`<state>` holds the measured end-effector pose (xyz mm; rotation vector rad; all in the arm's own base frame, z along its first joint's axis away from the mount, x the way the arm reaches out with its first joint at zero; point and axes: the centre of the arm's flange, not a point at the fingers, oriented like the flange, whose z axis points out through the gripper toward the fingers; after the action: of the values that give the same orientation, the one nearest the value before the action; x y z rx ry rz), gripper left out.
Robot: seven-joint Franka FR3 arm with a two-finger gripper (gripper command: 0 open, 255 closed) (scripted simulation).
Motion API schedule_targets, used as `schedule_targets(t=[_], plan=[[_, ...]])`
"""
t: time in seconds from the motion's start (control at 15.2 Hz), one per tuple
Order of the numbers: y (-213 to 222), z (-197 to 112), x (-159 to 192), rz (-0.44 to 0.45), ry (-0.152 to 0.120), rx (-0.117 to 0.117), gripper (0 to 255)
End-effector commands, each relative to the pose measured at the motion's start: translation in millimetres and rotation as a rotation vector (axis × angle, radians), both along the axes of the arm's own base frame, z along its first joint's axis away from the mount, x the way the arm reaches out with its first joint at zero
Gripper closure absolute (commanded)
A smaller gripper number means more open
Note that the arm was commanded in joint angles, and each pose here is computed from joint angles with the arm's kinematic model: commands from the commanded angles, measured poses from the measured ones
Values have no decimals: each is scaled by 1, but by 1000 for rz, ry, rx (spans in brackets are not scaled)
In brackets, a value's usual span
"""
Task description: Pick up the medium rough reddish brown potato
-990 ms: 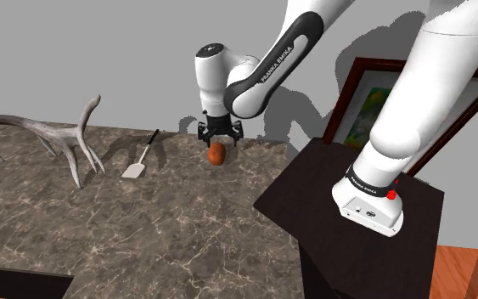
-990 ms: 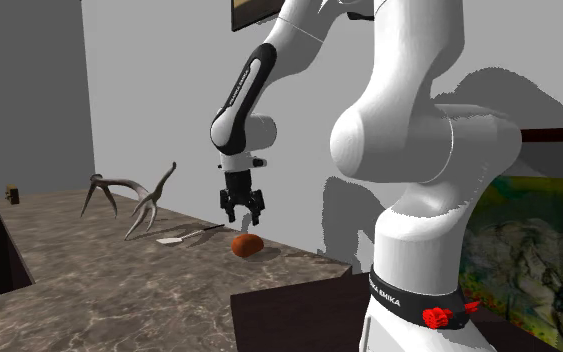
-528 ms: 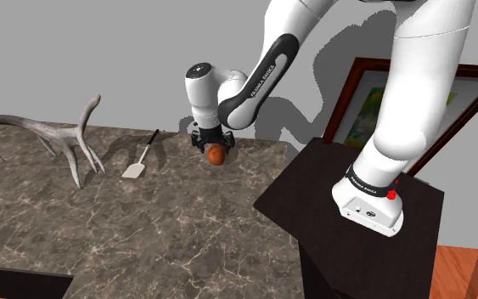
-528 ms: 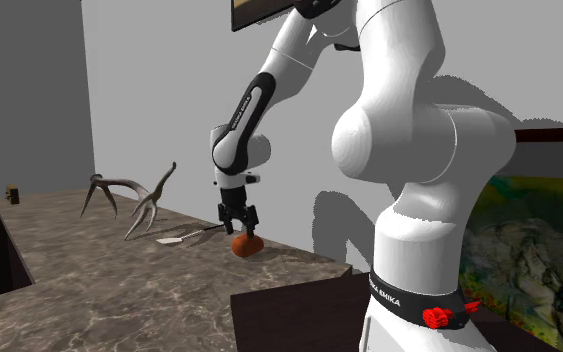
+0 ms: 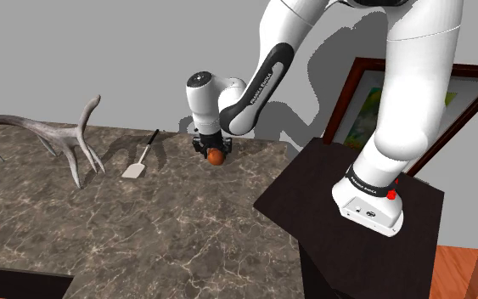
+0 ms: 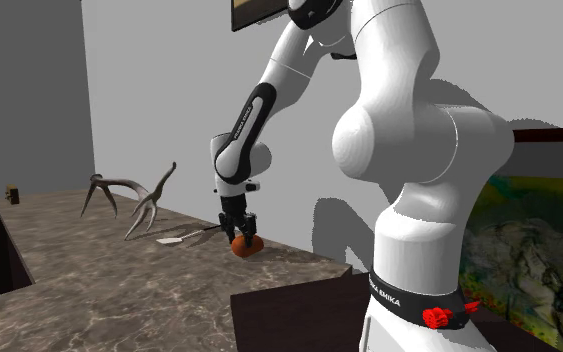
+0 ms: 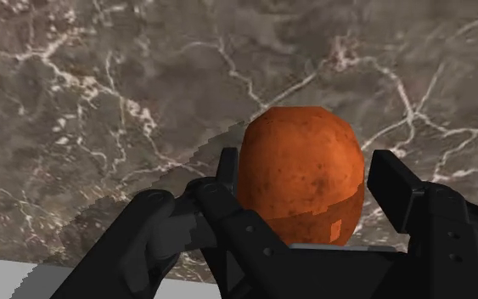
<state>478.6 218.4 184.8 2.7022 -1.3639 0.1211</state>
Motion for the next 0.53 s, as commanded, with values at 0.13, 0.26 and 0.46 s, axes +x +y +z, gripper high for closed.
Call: schedule_targets(t=[0.13, 0.26, 0.46], plan=[[0, -1, 0, 0, 1, 0, 255], [0, 0, 0, 0, 1, 0, 255], [0, 4, 0, 0, 1, 0, 255]])
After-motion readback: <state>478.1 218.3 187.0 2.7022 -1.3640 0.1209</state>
